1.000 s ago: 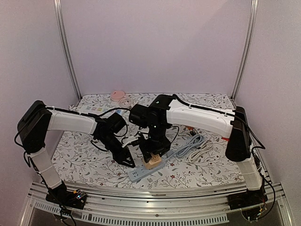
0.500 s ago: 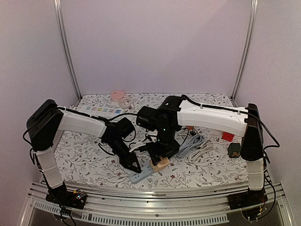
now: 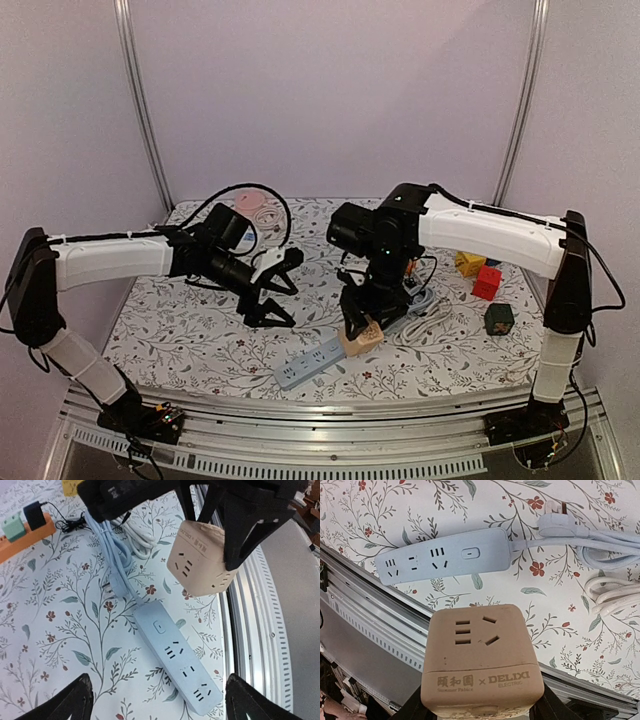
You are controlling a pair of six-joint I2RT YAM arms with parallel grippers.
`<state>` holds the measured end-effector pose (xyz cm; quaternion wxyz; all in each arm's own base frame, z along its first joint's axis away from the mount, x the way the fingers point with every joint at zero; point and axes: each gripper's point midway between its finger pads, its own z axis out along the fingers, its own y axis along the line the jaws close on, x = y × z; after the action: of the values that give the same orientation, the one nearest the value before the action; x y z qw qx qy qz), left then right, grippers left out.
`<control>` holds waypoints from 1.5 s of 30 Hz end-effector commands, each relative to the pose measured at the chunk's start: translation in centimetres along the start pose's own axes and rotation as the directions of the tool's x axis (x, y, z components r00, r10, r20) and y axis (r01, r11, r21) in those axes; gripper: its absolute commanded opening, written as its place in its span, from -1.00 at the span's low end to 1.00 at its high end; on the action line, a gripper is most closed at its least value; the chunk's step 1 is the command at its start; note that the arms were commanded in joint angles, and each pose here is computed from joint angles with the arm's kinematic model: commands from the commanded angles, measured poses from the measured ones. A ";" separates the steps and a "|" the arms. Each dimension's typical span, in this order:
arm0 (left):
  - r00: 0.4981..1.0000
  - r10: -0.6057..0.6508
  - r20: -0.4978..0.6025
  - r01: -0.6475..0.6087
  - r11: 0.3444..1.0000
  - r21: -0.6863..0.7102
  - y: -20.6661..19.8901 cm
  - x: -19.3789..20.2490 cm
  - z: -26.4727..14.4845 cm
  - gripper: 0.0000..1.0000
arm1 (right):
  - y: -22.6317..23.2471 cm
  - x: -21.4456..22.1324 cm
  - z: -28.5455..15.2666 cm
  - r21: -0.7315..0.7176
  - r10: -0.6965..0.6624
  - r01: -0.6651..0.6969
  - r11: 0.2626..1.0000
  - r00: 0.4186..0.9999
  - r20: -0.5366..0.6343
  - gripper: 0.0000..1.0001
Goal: Insert the plug
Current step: Adjust the plug.
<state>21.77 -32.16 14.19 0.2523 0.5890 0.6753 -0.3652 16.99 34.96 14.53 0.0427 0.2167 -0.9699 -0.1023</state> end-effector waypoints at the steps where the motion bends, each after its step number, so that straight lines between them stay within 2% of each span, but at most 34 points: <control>1: 0.953 0.288 0.089 -0.269 0.946 -0.179 1.9 -2.6 0.2 0.87 | -0.7 2.1 -2.3 -0.062 0.072 -0.076 0.995 0.996 -0.058 -1.00; 5: 0.914 0.386 0.129 -0.340 0.898 -0.278 1.9 -4.0 0.9 0.99 | 0.2 1.4 -2.6 -0.107 0.095 -0.098 0.989 0.995 -0.032 -1.00; 11: 0.886 0.439 0.145 -0.388 0.877 -0.285 -1.0 -4.8 2.5 0.99 | 1.0 0.3 -2.2 -0.146 0.134 -0.133 0.980 0.991 0.000 -1.00; 17: 0.895 0.394 0.209 -0.351 0.912 -0.212 -3.3 -6.0 3.1 0.99 | 1.7 -1.4 -3.3 -0.175 0.156 -0.142 0.974 0.985 0.071 -1.00; 22: 0.905 0.367 0.214 -0.349 0.930 -0.119 -5.5 -5.1 4.4 0.99 | 1.4 -2.1 -3.4 -0.160 0.166 -0.149 0.976 0.981 0.101 -1.00; 27: 0.905 0.371 0.209 -0.351 0.928 -0.128 -5.1 -5.4 5.3 0.98 | 2.3 -2.7 -3.3 -0.203 0.156 -0.133 0.970 0.982 0.105 -1.00; 34: 0.919 0.358 0.166 -0.332 0.928 -0.167 -3.3 -5.6 6.4 0.65 | 3.2 -2.9 -3.9 -0.249 0.148 -0.114 0.962 0.982 0.121 -1.00; 40: 0.923 0.350 0.161 -0.325 0.931 -0.164 -3.1 -5.8 6.6 0.55 | 4.0 -3.2 -3.9 -0.295 0.146 -0.105 0.950 0.982 0.122 -1.00; 42: 0.923 0.353 0.155 -0.326 0.929 -0.174 -2.9 -5.8 6.6 0.41 | 4.2 -3.3 -4.0 -0.305 0.145 -0.102 0.947 0.982 0.121 -1.00; 45: 0.921 0.359 0.152 -0.332 0.926 -0.178 -2.9 -5.7 6.5 0.06 | 4.4 -3.3 -4.1 -0.315 0.145 -0.100 0.944 0.982 0.123 -1.00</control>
<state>19.20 -40.33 15.02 0.4122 0.6420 0.5606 -0.3218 19.09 38.25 17.06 0.0223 0.1274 -0.9679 -0.2157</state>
